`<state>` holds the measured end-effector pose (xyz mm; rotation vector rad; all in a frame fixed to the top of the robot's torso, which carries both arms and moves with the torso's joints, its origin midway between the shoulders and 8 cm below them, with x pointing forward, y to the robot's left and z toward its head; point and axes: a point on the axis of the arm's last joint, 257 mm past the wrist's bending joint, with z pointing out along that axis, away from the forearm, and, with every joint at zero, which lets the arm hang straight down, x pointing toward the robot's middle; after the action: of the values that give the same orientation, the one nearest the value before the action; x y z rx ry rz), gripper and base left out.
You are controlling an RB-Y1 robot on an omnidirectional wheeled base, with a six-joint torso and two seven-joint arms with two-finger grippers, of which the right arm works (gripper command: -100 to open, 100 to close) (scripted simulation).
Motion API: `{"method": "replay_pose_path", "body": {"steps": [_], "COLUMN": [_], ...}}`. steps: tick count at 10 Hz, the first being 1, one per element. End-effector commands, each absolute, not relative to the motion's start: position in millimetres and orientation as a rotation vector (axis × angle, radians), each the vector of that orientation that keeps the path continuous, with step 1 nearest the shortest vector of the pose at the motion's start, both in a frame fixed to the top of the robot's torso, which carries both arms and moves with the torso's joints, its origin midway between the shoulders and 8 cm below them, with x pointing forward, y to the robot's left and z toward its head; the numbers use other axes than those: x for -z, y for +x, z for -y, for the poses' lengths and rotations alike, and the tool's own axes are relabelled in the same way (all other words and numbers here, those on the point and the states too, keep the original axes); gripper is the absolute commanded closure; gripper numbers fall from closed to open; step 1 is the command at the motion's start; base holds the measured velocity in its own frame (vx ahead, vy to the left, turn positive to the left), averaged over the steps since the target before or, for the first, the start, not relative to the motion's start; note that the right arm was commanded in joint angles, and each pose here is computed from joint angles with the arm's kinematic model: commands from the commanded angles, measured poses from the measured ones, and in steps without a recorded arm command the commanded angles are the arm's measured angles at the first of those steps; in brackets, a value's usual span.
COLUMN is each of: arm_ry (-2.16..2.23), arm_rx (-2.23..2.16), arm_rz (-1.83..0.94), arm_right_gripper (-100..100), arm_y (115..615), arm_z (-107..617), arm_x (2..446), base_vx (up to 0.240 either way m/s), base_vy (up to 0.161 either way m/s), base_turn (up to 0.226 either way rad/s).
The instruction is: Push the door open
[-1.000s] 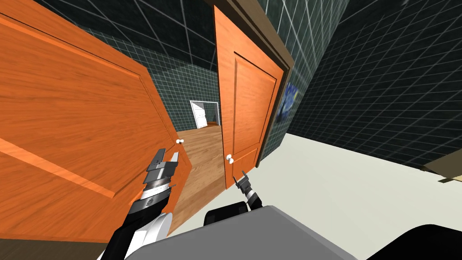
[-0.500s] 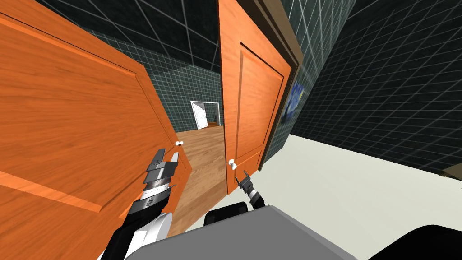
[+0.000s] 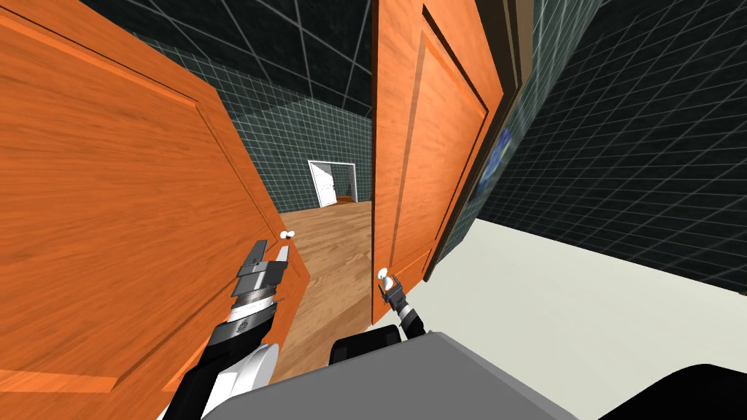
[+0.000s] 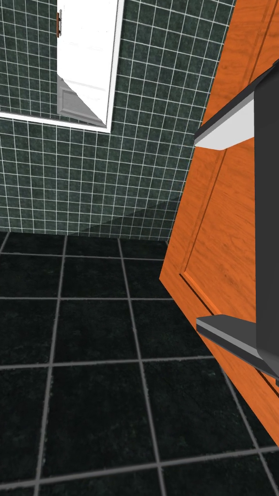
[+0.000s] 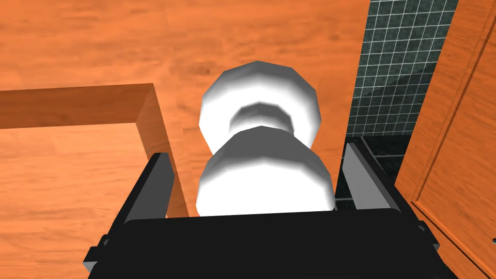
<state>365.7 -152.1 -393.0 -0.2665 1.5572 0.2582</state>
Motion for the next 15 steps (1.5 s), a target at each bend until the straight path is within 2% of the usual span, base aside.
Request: {"method": "replay_pose_path", "body": {"steps": [1,6,15], "arm_ry": [-0.268,-0.268,0.01], "arm_rx": [-0.257,-0.257,-0.42], "arm_rz": [-1.558,-1.558,-1.559], "arm_right_gripper": [100,100,100], "arm_y": [365,365,378], "arm_z": [153,153,187], "arm_x": [393,393,385], "base_vx": [-0.011,-0.008,0.023], "base_vy": [0.001,-0.001,0.013], "base_turn": [0.007,0.005,0.055]}}
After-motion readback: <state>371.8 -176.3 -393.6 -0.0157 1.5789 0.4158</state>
